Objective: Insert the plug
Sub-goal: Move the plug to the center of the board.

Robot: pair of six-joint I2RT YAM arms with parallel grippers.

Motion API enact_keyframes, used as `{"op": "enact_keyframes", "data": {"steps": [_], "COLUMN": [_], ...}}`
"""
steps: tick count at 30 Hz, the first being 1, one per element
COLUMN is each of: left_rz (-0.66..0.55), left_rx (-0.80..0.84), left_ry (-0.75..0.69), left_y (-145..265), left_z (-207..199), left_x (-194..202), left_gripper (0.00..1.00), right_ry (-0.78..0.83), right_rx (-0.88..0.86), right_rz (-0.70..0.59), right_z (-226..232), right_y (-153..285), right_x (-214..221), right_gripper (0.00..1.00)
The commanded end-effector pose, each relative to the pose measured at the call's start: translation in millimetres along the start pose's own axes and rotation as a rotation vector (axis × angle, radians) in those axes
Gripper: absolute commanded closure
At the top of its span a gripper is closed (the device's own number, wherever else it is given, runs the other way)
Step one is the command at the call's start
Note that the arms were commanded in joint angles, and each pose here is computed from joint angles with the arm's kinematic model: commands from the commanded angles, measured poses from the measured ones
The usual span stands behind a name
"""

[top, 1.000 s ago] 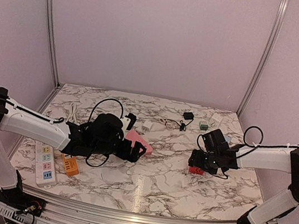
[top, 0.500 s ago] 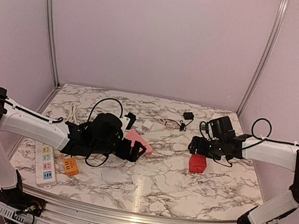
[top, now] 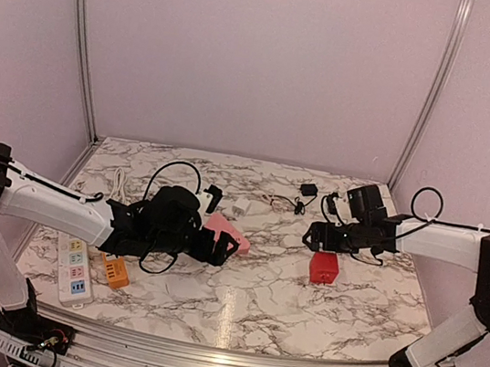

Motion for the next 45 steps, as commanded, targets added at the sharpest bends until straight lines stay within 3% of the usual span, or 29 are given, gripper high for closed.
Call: {"op": "enact_keyframes", "data": {"steps": [1,12,27,34,45], "left_rz": [0.004,0.015,0.025,0.028,0.031], "left_rx": [0.005,0.000,0.015,0.024,0.006], "left_ry": [0.006,0.007,0.009,0.015,0.015], "left_y": [0,-2,-7,-7,-4], "left_z": [0,2,-1,-2,4], "left_x": [1,6,8,9,14], "left_gripper": [0.01,0.01,0.01,0.01,0.01], "right_ry": [0.031,-0.016,-0.037,-0.056,-0.073], "right_rx": [-0.064,-0.102,-0.084,-0.035,-0.053], "right_rz": [-0.020,0.052,0.043,0.036,0.094], "right_z": [12,15,12,0,-2], "right_y": [-1,6,35,21,4], "right_x": [-15,11,19,0,10], "right_gripper": [0.07,0.10,0.10,0.09,0.11]}}
Point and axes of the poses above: each gripper's point midway between its finger pads, its own y axis back along the fingers, its own z axis along the line the jaws close on, x = y × z, the point moved 2 cm from there along y, back along the fingers, and after that the axes turned 1 degree about -y, right-handed, at the moved point
